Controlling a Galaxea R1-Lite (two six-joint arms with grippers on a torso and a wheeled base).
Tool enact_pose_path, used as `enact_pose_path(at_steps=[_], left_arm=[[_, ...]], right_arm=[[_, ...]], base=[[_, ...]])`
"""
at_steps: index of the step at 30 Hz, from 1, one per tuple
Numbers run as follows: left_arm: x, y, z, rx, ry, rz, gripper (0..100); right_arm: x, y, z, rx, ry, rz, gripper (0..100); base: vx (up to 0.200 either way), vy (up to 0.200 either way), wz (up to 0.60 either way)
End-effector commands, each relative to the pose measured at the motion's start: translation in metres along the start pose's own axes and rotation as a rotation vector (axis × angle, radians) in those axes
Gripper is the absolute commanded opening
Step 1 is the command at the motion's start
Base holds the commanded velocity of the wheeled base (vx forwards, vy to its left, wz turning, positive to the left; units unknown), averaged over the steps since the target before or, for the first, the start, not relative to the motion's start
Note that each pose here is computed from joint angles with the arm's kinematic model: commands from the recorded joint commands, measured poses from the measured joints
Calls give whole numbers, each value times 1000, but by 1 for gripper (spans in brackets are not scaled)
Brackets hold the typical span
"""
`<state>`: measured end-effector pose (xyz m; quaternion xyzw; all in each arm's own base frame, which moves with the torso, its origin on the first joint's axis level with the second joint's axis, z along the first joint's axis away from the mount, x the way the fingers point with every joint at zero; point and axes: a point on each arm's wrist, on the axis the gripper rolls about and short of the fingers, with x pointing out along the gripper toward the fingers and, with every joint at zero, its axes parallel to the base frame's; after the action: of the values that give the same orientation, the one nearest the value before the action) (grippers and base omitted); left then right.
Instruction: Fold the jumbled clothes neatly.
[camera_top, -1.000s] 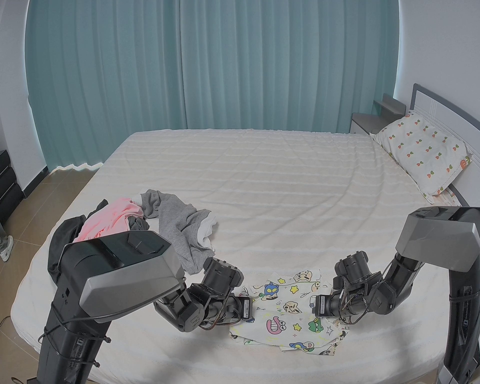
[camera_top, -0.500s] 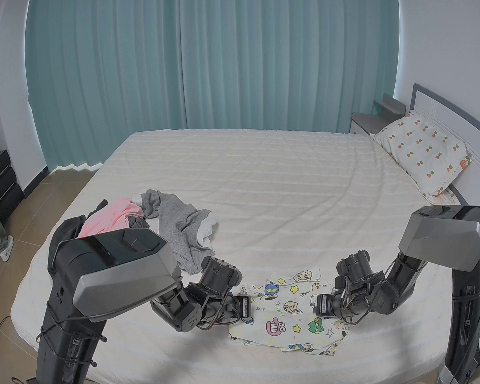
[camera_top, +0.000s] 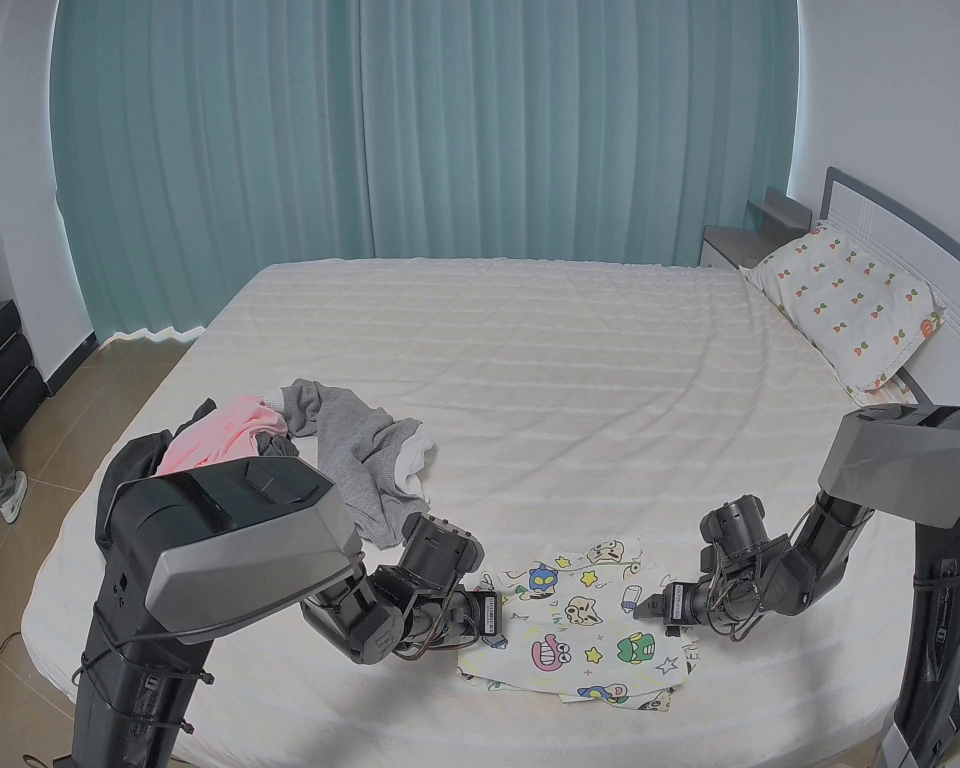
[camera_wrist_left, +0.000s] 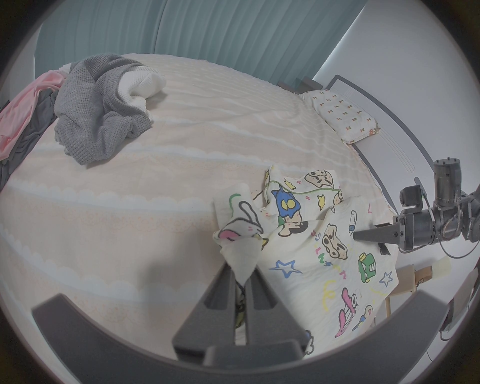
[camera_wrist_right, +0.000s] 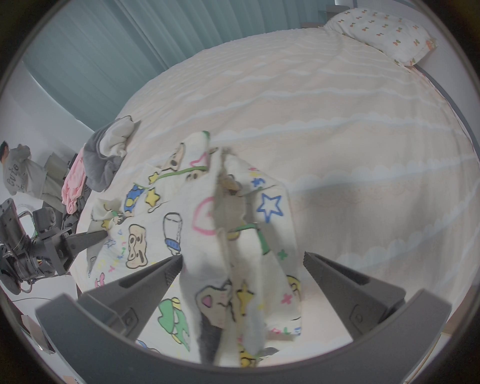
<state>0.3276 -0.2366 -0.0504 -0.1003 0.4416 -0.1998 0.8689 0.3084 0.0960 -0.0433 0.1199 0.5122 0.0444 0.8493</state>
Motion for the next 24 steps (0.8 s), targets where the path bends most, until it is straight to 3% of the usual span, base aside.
enact_pose_path(at_steps=[1,10,18,19,24], left_arm=[[0,0,1,0,-2,-1,0],[0,0,1,0,-7,0,0],[-1,0,1,0,-8,0,0],[-1,0,1,0,-8,0,0],[-1,0,1,0,-7,0,0]], right_arm=[[5,-4,-2,-4,16,-14,100],[13,14,-7,-139,56,1,100],[15,27,-5,-158,50,23,100],[15,27,-6,-158,56,21,0],[13,27,-5,-153,58,30,0]], base=[[0,0,0],[0,0,0],[0,0,0],[0,0,0],[0,0,0]])
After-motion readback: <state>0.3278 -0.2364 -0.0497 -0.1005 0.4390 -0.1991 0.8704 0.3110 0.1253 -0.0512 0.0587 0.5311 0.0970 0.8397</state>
